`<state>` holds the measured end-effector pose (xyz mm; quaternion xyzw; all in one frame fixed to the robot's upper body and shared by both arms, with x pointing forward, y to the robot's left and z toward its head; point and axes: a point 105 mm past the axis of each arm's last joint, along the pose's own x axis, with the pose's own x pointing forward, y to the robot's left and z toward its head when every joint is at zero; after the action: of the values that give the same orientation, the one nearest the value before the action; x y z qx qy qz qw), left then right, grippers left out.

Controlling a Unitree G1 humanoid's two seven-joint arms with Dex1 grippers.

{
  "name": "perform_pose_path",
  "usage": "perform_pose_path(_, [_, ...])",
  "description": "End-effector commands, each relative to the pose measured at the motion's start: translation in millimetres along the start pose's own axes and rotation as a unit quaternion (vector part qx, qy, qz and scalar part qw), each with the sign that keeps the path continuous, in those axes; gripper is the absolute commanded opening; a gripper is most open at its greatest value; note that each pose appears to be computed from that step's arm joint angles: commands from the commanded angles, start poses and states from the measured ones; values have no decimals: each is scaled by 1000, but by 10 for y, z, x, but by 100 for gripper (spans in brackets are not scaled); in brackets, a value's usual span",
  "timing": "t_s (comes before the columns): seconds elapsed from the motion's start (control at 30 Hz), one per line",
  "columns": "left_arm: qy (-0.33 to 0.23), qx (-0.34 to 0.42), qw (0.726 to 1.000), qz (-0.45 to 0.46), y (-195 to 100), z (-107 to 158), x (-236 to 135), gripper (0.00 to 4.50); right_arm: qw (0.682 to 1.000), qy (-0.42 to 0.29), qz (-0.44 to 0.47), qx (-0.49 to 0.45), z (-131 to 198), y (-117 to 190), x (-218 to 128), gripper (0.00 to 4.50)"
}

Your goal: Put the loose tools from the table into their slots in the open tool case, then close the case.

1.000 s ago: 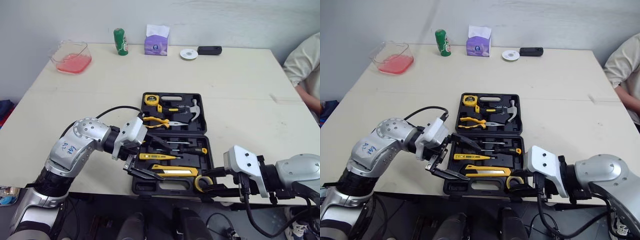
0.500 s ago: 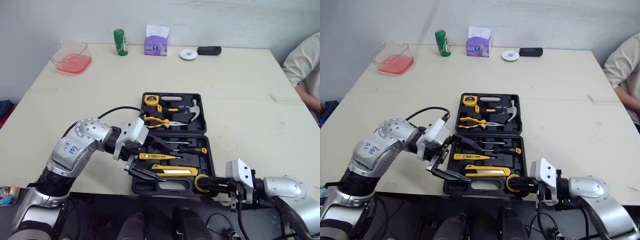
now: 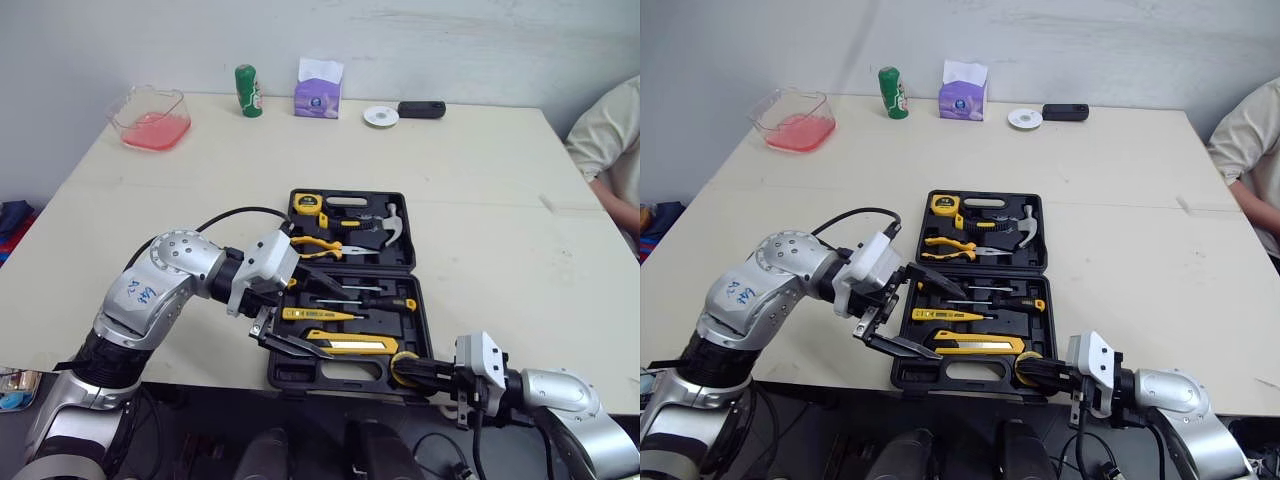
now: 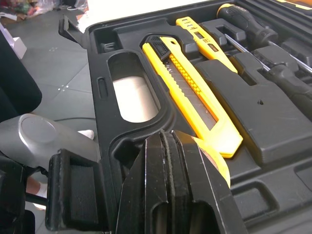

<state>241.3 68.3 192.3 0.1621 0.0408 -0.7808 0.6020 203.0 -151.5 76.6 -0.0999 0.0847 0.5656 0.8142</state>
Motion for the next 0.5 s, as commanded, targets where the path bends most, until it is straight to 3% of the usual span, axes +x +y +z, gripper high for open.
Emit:
perform_pose_path(0.03, [-6,7,1000,9,21,55,-13,450,998,22,-22,62,-184,-14,-94,12])
perform_pose_path(0.1, [-8,2,1000,15,28,55,-16,450,997,15,-22,66,-148,-24,-94,12])
perform_pose_path(0.27, [10,-33,995,90,98,-113,-238,450,995,-48,-58,61,451,-261,-134,12])
perform_pose_path(0.47, [54,-79,969,228,173,-554,-801,450,984,-10,-179,23,756,-862,-415,12])
perform_pose_path(0.5, [62,-82,965,241,177,-609,-854,395,982,-1,-188,23,752,-909,-435,0])
